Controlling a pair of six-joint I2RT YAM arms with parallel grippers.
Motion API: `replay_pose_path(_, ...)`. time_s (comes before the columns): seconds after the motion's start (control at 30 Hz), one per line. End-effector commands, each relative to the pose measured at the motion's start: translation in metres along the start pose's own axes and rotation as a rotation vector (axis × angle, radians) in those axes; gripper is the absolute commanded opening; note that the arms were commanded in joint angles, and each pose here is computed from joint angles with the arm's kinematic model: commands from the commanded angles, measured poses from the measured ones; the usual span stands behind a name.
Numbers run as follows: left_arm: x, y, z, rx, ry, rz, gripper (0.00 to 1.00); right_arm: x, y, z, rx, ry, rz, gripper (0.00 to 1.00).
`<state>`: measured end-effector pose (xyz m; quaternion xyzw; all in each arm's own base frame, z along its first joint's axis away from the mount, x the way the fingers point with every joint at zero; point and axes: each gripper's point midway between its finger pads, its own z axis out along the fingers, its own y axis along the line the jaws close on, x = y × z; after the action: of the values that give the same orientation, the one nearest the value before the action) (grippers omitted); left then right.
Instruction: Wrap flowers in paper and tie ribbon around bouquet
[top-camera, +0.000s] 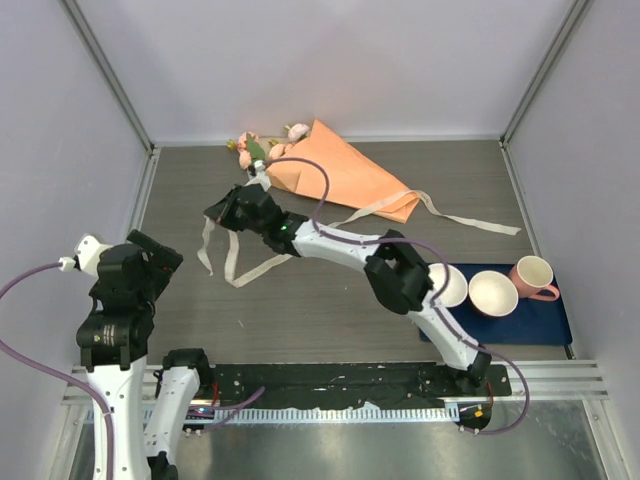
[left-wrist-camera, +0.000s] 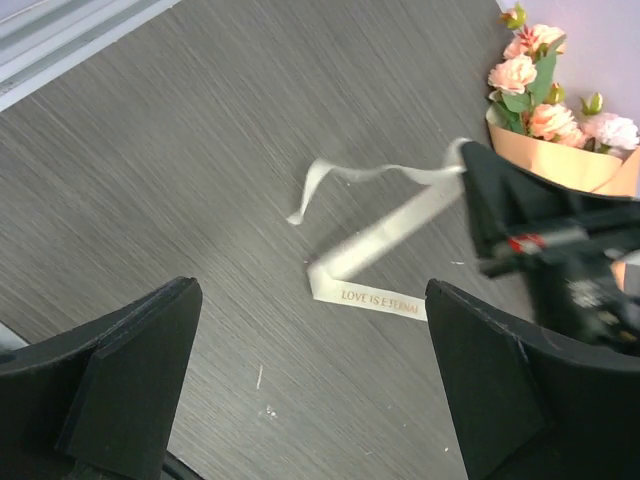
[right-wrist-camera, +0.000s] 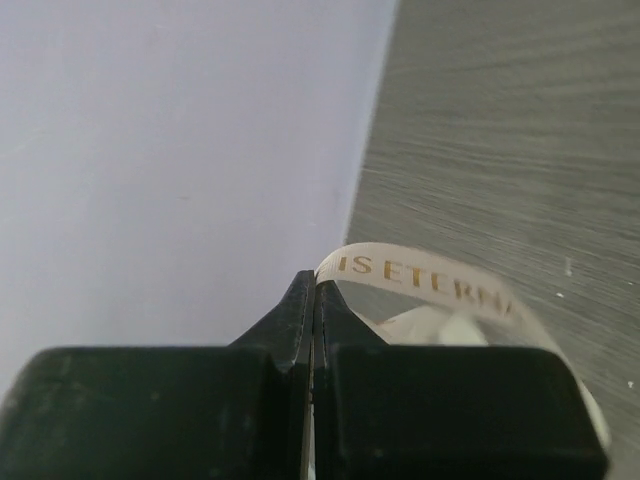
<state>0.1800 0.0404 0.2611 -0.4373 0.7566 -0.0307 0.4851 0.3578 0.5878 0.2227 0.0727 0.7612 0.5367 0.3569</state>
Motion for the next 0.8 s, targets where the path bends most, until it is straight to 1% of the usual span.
replay_pose_path(0.0,-0.008,0.010,0.004,-0.062,-0.037,0.025,1.00,0.019,0.018,0.038,-0.079,0.034,0.109,0.01)
replay_pose_path(0.03,-0.008,0.008,0.005,-0.055,-0.040,0.035,1.00,0.033,0.009,0.048,-0.061,0.074,0.100,0.04)
replay_pose_path(0.07,-0.011,0.006,0.007,-0.047,-0.052,0.055,1.00,0.028,0.061,0.046,-0.216,0.129,0.098,0.07)
replay_pose_path(0.1,-0.013,0.008,0.008,-0.055,-0.058,0.081,1.00,0.032,0.062,0.050,-0.239,0.153,0.096,0.10)
replay_pose_path(0.13,-0.016,0.007,0.007,-0.055,-0.068,0.095,1.00,0.047,0.035,0.061,-0.205,0.201,0.093,0.15)
replay_pose_path(0.17,-0.021,0.006,0.006,-0.048,-0.084,0.108,1.00,0.041,0.044,0.057,-0.251,0.222,0.090,0.43)
replay_pose_path(0.2,-0.024,0.004,0.006,-0.043,-0.098,0.119,1.00,0.052,0.036,0.050,-0.261,0.320,0.087,0.54)
replay_pose_path(0.23,-0.023,0.001,0.007,-0.021,-0.094,0.155,1.00,0.032,0.023,0.043,-0.247,0.321,0.061,0.61)
replay_pose_path(0.27,-0.027,-0.010,0.011,0.025,-0.104,0.169,1.00,0.027,0.011,0.037,-0.218,0.334,0.036,0.68)
replay_pose_path(0.3,-0.021,-0.015,0.019,0.035,-0.072,0.196,1.00,0.013,0.006,0.027,-0.191,0.325,0.003,0.72)
replay_pose_path(0.33,-0.009,-0.019,0.027,0.053,-0.022,0.207,1.00,0.019,-0.042,0.017,-0.046,0.364,-0.031,0.77)
replay_pose_path(0.37,-0.003,-0.023,0.034,0.059,0.009,0.206,1.00,-0.025,-0.025,-0.005,-0.044,0.301,-0.153,0.82)
replay_pose_path(0.4,0.012,-0.028,0.050,0.051,0.085,0.217,1.00,-0.041,-0.039,-0.017,0.016,0.285,-0.197,0.82)
replay_pose_path(0.43,0.035,-0.035,0.059,0.095,0.187,0.220,1.00,-0.054,-0.060,-0.031,0.115,0.279,-0.219,0.82)
replay_pose_path(0.47,0.049,-0.044,0.069,0.118,0.252,0.193,1.00,-0.090,-0.071,-0.057,0.174,0.236,-0.247,0.82)
replay_pose_path(0.5,0.063,-0.048,0.076,0.123,0.320,0.178,1.00,-0.107,-0.085,-0.073,0.240,0.214,-0.258,0.82)
replay_pose_path(0.53,0.096,-0.053,0.087,0.132,0.485,0.169,1.00,-0.120,-0.124,-0.098,0.413,0.188,-0.266,0.82)
replay_pose_path(0.57,0.106,-0.059,0.094,0.144,0.534,0.137,1.00,-0.141,-0.138,-0.117,0.489,0.153,-0.278,0.82)
replay_pose_path(0.6,0.117,-0.061,0.099,0.147,0.584,0.123,1.00,-0.186,-0.144,-0.148,0.562,0.051,-0.271,0.82)
replay_pose_path(0.63,0.135,-0.057,0.109,0.114,0.655,0.110,0.99,-0.195,-0.178,-0.175,0.680,0.047,-0.231,0.82)
replay_pose_path(0.67,0.139,-0.059,0.115,0.097,0.645,0.096,0.98,-0.211,-0.194,-0.194,0.729,0.017,-0.193,0.82)
replay_pose_path(0.7,0.143,-0.057,0.120,0.073,0.639,0.092,0.99,-0.254,-0.209,-0.229,0.772,-0.081,-0.106,0.82)
replay_pose_path(0.73,0.150,-0.049,0.124,0.038,0.635,0.089,0.99,-0.254,-0.237,-0.248,0.823,-0.083,-0.050,0.84)
replay_pose_path(0.77,0.148,-0.044,0.132,0.006,0.592,0.080,1.00,-0.262,-0.248,-0.263,0.831,-0.099,0.000,0.84)
